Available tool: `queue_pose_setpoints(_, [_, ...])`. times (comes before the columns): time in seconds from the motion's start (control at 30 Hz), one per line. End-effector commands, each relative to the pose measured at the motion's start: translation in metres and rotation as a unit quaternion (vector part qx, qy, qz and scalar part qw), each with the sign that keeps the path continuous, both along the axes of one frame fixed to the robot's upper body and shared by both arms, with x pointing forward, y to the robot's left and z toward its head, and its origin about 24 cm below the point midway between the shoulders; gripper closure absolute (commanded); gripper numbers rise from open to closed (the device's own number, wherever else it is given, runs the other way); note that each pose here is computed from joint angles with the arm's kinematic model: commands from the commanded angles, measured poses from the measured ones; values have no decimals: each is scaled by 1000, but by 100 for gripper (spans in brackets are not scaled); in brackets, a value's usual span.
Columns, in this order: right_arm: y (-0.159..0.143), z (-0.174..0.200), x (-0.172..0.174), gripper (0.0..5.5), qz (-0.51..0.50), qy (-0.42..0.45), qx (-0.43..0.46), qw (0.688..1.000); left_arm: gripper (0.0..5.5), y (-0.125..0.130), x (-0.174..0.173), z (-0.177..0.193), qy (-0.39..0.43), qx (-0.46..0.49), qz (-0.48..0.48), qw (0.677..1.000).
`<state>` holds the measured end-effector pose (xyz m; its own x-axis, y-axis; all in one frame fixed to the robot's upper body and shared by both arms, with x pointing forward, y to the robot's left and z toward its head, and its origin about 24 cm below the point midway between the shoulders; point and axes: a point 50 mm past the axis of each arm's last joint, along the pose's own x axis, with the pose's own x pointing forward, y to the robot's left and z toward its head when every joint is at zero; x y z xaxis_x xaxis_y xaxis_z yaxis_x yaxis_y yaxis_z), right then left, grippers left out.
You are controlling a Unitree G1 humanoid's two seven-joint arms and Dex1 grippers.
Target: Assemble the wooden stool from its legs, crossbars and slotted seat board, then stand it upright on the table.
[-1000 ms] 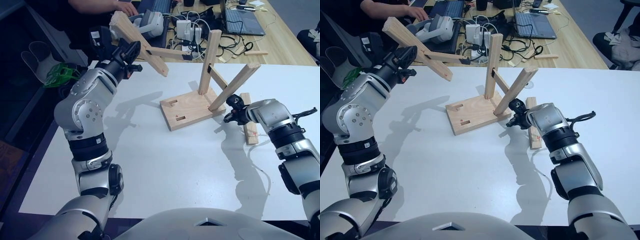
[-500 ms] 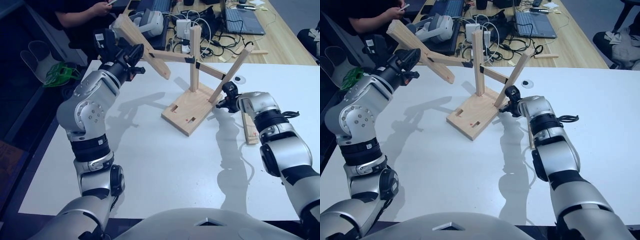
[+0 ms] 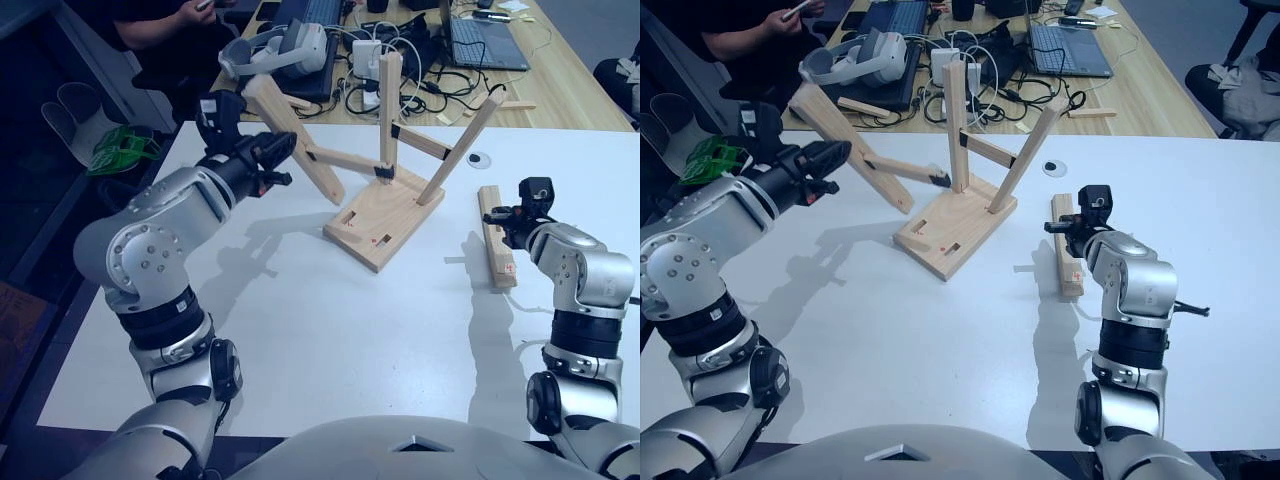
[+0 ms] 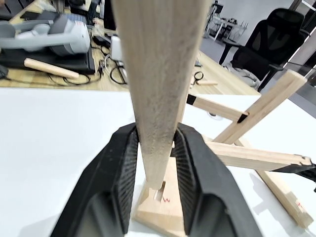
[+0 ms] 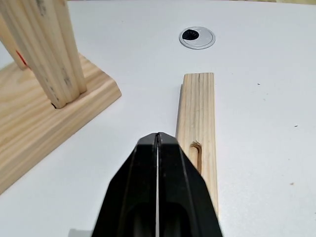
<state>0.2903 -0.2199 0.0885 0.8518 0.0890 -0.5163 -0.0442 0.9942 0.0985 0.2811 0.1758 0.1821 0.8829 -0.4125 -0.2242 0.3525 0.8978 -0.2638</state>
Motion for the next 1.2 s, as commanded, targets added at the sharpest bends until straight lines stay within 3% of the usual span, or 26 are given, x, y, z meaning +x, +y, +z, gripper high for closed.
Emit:
queue_pose_setpoints(0.03, [2,2,2,550,-7,-17,30,999,450,-7,-1,0,2,1,-21,1000])
queue_pose_setpoints(1.2, [10,8,4,550,-26,-52,123,991,450,-10,20,-20,23,115,-107,987])
